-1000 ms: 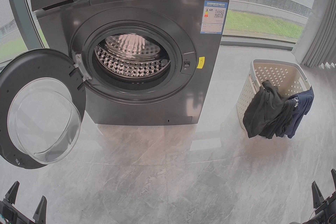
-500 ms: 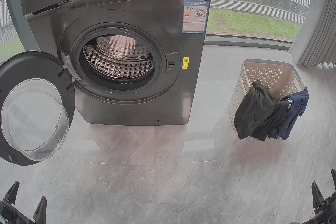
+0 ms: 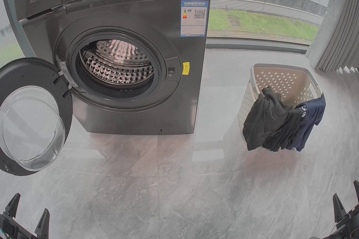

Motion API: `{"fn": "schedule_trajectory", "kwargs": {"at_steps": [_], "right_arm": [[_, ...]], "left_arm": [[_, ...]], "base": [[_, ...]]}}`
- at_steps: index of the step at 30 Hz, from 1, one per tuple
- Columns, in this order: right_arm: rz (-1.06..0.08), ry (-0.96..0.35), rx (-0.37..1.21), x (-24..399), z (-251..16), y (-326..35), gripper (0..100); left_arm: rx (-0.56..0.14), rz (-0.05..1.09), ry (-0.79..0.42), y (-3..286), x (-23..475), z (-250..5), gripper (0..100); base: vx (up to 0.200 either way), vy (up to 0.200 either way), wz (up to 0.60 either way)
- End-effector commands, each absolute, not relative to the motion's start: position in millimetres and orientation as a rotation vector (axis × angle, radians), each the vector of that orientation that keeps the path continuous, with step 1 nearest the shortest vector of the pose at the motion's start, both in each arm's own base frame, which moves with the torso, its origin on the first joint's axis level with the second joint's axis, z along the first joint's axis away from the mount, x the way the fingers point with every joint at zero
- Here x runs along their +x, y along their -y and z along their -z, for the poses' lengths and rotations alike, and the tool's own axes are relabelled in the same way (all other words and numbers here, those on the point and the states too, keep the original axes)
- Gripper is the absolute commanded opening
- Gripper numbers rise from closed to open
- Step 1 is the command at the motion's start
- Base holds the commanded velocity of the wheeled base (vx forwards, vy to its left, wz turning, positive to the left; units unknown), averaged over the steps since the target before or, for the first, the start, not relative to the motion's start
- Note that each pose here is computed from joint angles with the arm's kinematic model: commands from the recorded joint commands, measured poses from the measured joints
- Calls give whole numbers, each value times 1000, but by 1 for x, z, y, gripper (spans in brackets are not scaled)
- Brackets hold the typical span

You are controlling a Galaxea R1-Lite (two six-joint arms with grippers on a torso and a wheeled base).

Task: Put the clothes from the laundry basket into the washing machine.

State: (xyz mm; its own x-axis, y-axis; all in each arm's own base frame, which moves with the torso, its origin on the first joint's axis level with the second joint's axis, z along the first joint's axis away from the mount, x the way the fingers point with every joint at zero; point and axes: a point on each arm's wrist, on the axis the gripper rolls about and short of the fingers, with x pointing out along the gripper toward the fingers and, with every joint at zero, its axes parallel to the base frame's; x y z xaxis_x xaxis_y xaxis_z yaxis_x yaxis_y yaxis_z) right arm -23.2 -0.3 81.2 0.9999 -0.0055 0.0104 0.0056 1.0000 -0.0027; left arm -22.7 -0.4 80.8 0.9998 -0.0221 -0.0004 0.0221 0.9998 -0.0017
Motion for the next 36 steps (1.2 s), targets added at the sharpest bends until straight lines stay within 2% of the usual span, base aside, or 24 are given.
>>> {"fn": "schedule_trajectory", "kwargs": {"at_steps": [1, 5, 14, 20, 29, 36], "right_arm": [[5, 5, -3, -23, -76, 0, 100], [5, 5, -3, -23, -76, 0, 100], [5, 5, -3, -23, -76, 0, 100], [5, 6, -3, -23, -76, 0, 100], [5, 5, -3, -23, -76, 0, 100], [5, 5, -3, -23, -76, 0, 100]], "left_arm": [[-3, 23, 1, 0, -23, -76, 100], [-3, 23, 0, 0, -23, -75, 100], [-3, 23, 0, 0, -23, -75, 100], [-3, 23, 0, 0, -23, -75, 100], [-3, 20, 2, 0, -23, -76, 100], [-3, 20, 2, 0, -23, -76, 100]], "base": [[0, -200, 0], [0, -200, 0], [0, 0, 0], [200, 0, 0], [0, 0, 0], [0, -200, 0]]}}
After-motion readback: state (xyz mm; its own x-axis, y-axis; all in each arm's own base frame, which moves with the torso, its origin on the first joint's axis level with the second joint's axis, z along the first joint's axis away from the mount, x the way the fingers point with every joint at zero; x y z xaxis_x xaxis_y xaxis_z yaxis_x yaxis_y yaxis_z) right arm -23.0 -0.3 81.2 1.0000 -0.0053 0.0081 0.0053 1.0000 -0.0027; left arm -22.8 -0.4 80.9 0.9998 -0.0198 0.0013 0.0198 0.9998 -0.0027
